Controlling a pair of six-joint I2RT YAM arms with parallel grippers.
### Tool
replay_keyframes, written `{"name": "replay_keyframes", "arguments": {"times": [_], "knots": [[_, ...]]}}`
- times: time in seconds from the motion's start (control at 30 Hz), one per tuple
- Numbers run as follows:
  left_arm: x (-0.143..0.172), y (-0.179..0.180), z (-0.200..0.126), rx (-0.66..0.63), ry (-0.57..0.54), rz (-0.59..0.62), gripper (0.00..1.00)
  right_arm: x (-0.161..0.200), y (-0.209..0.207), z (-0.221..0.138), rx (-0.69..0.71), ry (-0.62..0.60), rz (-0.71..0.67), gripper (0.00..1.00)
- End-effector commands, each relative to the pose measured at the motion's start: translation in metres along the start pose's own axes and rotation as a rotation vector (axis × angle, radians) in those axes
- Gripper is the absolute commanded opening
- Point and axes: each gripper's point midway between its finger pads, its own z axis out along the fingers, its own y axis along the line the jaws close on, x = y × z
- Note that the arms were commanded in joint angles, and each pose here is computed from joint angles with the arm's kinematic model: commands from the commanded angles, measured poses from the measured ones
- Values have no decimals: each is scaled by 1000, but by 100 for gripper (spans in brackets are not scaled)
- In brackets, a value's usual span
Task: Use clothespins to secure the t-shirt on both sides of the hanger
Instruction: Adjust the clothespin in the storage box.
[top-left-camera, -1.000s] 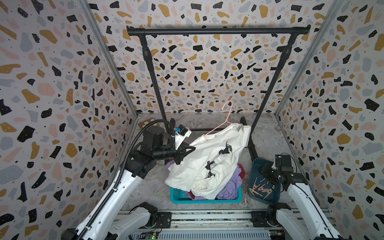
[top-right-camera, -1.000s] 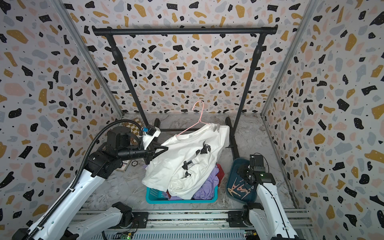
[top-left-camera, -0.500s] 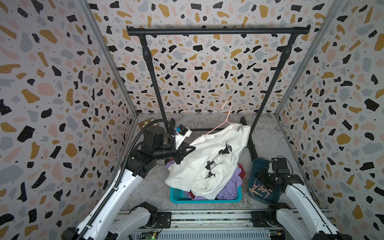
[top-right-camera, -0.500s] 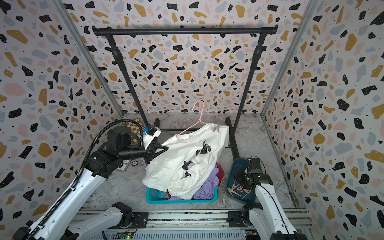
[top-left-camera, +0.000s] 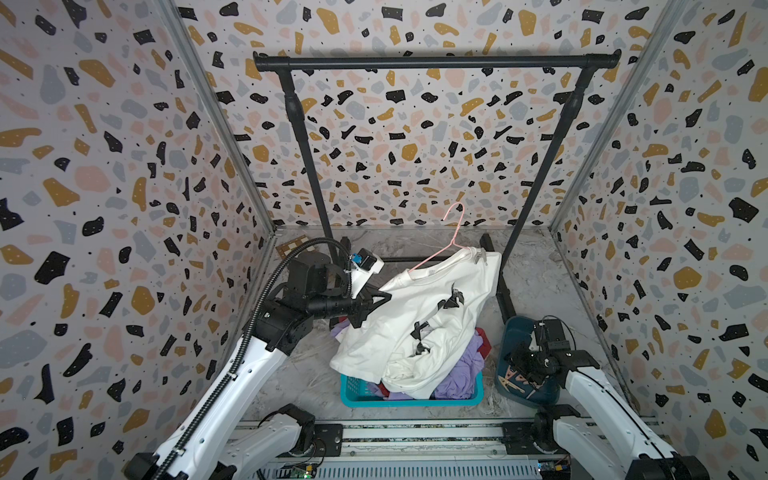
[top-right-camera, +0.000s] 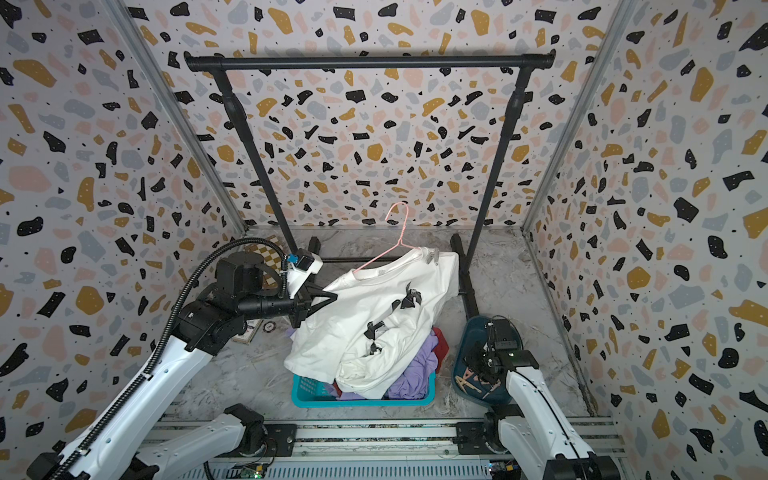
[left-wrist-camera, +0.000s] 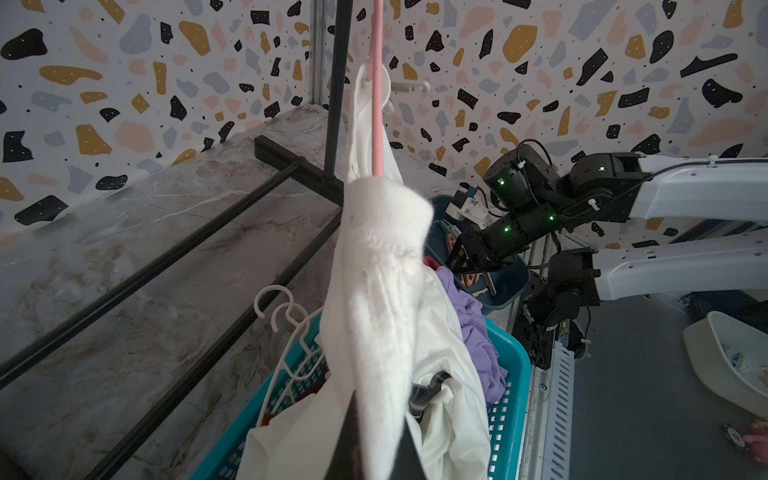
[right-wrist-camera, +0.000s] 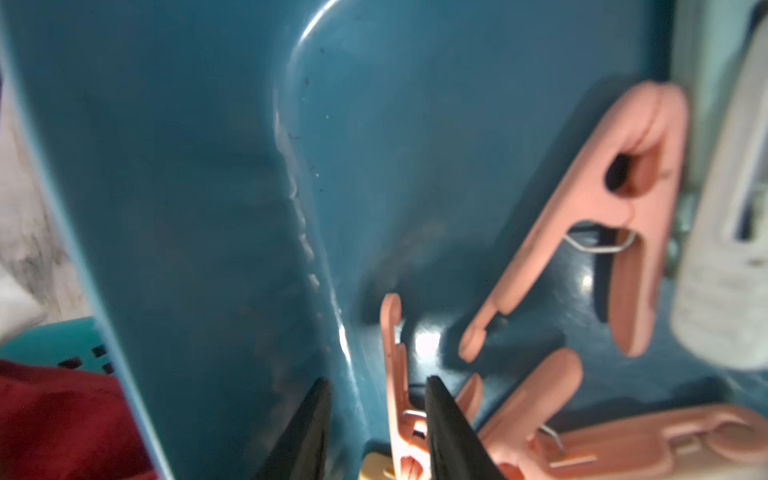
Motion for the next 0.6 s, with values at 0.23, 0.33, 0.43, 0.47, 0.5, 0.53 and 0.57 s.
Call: {"name": "replay_keyframes", "arguments": {"times": [0.23,0.33,0.43,0.47,0.5,0.53,0.57], "knots": [[-15,-7,-3,25,-60,47,0,-1,-10,9,61,7,-43,34],[-15,-6,-3,20,-61,49,0,1,-12,12,69,21,-49,32],[-15,-6,-3,19,-59,50,0,-1,-10,13,64,15,-59,27],[-15,-6,-3,19,-59,49,0,-2,-10,12,64,13,-60,25],[-15,-6,-3,19,-59,49,0,-2,-9,13,61,14,-66,22],[-15,-6,-3,18,-59,50,0,-3,-9,12,65,15,-70,19],[-15,-6,-3,17,-60,52,0,-3,-9,12,67,14,-72,17]]}}
